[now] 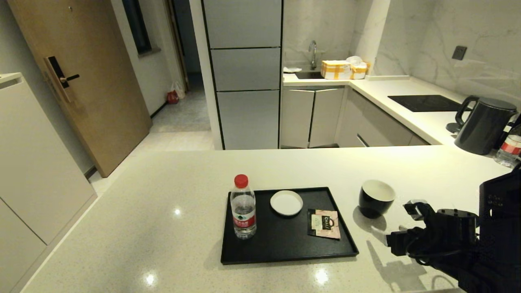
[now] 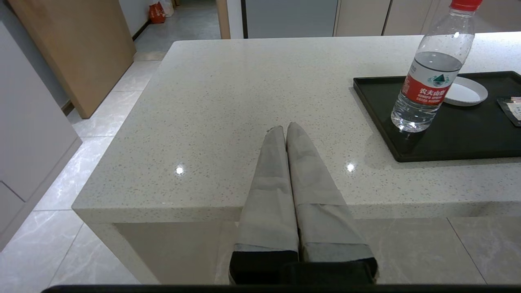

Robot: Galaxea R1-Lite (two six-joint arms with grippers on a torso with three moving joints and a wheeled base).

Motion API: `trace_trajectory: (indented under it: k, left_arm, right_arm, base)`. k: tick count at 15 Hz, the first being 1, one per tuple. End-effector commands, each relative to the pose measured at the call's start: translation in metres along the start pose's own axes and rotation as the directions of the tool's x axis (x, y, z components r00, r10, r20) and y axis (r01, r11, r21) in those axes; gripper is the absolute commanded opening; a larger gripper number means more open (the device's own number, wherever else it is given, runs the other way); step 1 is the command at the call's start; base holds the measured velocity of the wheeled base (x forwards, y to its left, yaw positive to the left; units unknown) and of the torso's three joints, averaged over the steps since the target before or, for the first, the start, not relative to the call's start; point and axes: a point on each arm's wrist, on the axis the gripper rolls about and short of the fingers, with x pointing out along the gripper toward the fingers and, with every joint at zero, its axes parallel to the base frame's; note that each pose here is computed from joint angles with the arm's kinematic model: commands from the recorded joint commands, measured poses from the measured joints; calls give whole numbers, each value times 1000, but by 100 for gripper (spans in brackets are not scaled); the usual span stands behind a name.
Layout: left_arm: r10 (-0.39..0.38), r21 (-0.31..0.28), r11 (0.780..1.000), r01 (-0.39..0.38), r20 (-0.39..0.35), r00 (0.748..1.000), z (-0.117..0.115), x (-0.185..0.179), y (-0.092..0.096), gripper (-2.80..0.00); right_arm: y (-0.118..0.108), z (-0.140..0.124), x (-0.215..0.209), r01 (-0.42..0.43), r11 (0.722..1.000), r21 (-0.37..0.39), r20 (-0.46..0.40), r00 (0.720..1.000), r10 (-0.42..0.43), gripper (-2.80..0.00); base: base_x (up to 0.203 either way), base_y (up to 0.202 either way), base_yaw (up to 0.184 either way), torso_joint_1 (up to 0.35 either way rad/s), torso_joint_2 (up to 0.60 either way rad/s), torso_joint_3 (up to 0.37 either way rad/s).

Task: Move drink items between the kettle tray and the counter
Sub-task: Return the tea cup to its original position

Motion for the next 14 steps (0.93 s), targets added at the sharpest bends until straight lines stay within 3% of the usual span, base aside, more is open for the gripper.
trace_trajectory:
  k: [1,4,14]
  left_arm:
    - [0,0,1000,0,1,1000,0,0,0,-280]
    - [0,0,1000,0,1,1000,0,0,0,-280]
    - [0,0,1000,0,1,1000,0,0,0,-280]
  right_arm:
    - [0,13,14,22,1000,-17,74,997,-21,0]
    - [-3,18,29,63,998,-23,110,992,-60,0]
    - [-2,29,45,58,998,-32,162,985,-52,0]
  base:
    - [0,0,0,0,0,0]
    - [0,0,0,0,0,0]
    - [0,0,0,0,0,0]
